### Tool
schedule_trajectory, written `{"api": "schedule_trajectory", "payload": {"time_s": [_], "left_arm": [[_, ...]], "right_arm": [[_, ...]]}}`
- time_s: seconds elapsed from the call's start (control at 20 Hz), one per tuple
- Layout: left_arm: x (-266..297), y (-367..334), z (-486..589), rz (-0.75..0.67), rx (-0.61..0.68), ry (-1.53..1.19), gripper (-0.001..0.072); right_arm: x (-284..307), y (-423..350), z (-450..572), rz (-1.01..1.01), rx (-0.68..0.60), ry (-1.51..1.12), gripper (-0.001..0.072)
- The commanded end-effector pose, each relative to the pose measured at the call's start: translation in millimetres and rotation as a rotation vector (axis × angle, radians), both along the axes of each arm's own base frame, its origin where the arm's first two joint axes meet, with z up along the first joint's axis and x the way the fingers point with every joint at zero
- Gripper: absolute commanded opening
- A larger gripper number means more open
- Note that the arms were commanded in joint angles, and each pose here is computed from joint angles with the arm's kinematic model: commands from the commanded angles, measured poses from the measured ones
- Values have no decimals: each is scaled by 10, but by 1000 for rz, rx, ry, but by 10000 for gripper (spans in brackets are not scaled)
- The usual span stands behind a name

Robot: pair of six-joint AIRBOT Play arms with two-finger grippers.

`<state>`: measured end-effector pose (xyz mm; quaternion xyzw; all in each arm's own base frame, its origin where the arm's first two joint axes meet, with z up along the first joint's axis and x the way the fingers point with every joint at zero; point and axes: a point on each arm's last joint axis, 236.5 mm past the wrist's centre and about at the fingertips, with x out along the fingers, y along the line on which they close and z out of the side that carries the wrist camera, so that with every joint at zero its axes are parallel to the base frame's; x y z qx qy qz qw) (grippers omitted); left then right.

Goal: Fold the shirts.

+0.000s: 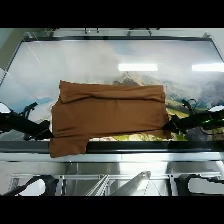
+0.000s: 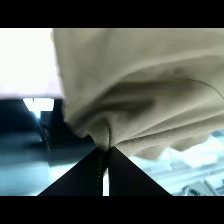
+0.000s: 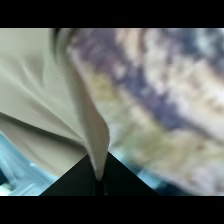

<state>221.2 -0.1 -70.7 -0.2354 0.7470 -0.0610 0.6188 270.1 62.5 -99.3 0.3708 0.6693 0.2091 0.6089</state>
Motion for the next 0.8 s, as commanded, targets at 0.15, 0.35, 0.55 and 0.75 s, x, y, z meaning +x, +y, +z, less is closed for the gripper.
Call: {"api": "schedule_trajectory", "payload": {"time_s": [0.15, 0.35, 0.55, 0.75], "left_arm": [[468, -153, 770, 39, -61, -333, 22], [1267, -251, 1377, 45, -190, -567, 23], [2001, -333, 1337, -4, -232, -593, 22], [2697, -456, 902, -60, -252, -568, 22]], "right_arm": [[491, 138, 718, -116, 182, -197, 20], [1029, 37, 961, -190, 133, -354, 20], [1597, -77, 818, -257, -25, -464, 20], [2021, -74, 405, -261, -111, -482, 20]]}}
